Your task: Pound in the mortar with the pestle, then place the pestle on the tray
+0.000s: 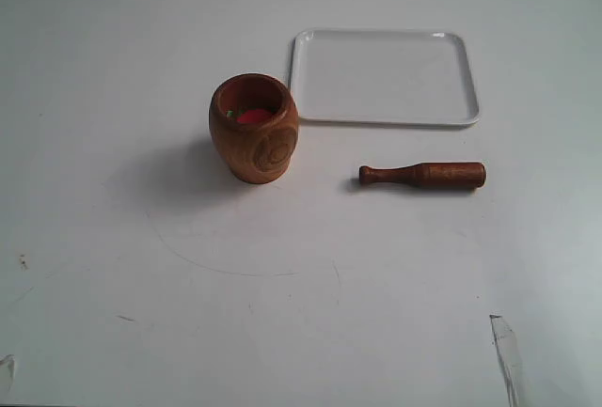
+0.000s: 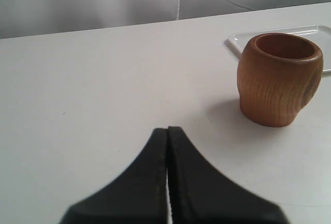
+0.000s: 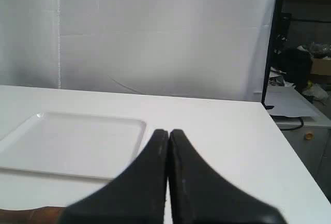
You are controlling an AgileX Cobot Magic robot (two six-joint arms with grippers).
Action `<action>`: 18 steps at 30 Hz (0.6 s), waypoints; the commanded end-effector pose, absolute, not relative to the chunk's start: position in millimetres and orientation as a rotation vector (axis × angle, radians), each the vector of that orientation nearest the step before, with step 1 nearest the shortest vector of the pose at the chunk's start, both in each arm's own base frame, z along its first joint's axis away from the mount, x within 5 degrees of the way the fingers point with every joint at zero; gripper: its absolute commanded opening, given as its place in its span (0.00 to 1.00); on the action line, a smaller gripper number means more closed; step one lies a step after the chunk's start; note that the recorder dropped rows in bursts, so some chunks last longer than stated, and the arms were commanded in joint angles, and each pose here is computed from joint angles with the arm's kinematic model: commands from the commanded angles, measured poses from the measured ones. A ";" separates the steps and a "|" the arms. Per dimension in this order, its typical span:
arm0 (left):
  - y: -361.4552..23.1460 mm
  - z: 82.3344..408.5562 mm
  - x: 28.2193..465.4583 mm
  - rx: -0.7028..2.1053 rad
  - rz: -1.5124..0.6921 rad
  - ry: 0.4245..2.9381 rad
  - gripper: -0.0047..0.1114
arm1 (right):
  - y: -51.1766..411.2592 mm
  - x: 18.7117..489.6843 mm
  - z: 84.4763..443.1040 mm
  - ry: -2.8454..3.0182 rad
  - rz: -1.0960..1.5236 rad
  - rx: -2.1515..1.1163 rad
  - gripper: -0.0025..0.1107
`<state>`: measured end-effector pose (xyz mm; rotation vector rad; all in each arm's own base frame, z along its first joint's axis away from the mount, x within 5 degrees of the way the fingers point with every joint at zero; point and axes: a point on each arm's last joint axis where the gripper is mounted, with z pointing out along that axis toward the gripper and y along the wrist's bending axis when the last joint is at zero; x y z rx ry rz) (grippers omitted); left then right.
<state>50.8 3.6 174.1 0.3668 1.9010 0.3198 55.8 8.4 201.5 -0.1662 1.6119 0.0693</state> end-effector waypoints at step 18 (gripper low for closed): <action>2.9 174.2 50.9 0.361 0.302 1.897 0.04 | 7.9 55.9 206.8 1.547 0.074 -0.144 0.02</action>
